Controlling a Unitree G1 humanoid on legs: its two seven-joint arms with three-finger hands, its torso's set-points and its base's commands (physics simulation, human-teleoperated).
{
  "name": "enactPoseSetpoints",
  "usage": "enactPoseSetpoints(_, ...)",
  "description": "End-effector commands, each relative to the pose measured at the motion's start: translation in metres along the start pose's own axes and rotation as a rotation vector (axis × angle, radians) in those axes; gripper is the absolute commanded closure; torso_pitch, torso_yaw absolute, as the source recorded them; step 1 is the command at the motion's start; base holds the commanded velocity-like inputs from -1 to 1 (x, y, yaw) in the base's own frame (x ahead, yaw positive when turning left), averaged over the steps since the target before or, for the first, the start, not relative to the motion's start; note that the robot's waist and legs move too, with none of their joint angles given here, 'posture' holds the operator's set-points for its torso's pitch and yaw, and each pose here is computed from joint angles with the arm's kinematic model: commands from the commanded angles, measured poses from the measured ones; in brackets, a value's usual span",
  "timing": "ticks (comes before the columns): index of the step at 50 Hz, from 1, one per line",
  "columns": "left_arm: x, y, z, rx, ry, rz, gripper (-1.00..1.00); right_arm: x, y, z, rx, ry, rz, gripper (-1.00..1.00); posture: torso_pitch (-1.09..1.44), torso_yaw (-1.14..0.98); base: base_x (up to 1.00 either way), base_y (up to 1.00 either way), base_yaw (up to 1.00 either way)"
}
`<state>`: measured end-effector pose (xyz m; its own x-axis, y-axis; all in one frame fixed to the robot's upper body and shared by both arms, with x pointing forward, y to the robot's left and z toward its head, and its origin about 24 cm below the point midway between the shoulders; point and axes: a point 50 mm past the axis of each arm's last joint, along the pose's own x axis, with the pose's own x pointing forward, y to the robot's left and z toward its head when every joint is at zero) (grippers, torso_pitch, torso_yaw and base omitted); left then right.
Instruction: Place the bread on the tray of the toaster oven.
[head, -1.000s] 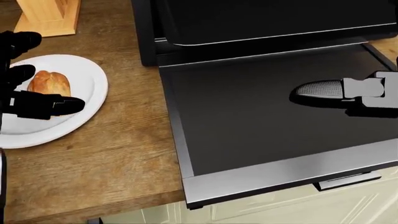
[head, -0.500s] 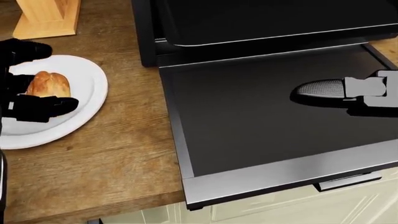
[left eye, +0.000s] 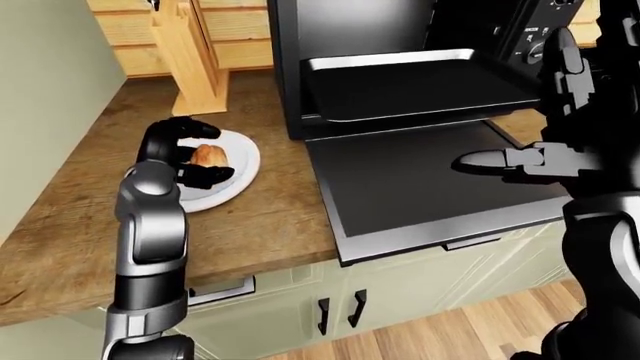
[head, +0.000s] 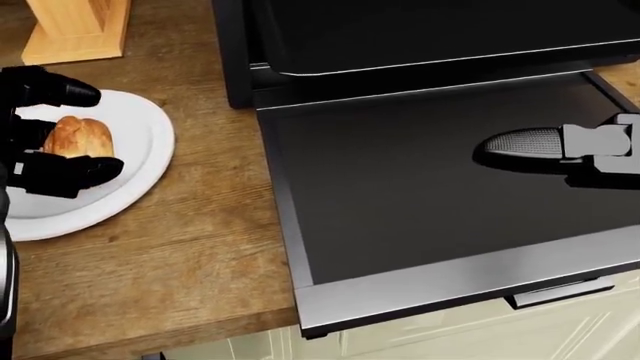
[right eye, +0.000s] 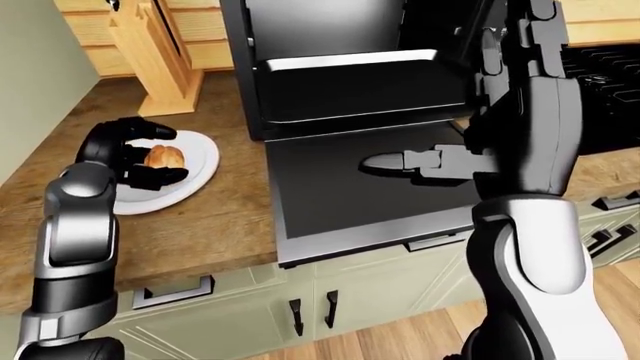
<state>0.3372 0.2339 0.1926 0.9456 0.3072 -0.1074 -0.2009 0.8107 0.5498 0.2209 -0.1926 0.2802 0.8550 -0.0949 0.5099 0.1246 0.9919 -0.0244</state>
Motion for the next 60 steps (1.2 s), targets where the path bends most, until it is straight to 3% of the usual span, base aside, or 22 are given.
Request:
enactPoseSetpoints(1, -0.003, 0.011, 0.02, -0.004, -0.081, 0.041, 0.11, 0.001, -0.001, 0.011, -0.004, -0.065, -0.003, -1.0, 0.0, 0.0, 0.0, 0.0, 0.0)
enactPoseSetpoints(7, -0.008, 0.02, 0.025, -0.008, -0.1, 0.065, 0.29, 0.001, 0.001, 0.011, -0.004, -0.066, -0.001, -1.0, 0.0, 0.0, 0.0, 0.0, 0.0)
enactPoseSetpoints(23, -0.018, 0.028, 0.042, -0.001, -0.135, 0.082, 0.41, 0.0, 0.001, 0.009, -0.005, -0.064, -0.003, -1.0, 0.0, 0.0, 0.0, 0.0, 0.0)
enactPoseSetpoints(31, -0.041, 0.034, 0.087, -0.022, -0.255, 0.045, 0.42, 0.0, 0.0, 0.008, -0.004, -0.063, -0.005, -1.0, 0.0, 0.0, 0.0, 0.0, 0.0)
enactPoseSetpoints(37, -0.056, 0.04, 0.113, -0.013, -0.31, 0.041, 0.44, -0.002, 0.0, 0.006, 0.002, -0.062, -0.006, -1.0, 0.0, 0.0, 0.0, 0.0, 0.0)
enactPoseSetpoints(45, -0.066, 0.033, 0.142, -0.004, -0.386, 0.005, 0.51, 0.0, 0.001, 0.008, 0.002, -0.064, -0.004, -1.0, 0.0, 0.0, 0.0, 0.0, 0.0)
enactPoseSetpoints(60, -0.065, -0.007, 0.193, -0.022, -0.511, -0.113, 0.52, -0.001, 0.0, 0.007, 0.005, -0.063, -0.007, -1.0, 0.0, 0.0, 0.0, 0.0, 0.0)
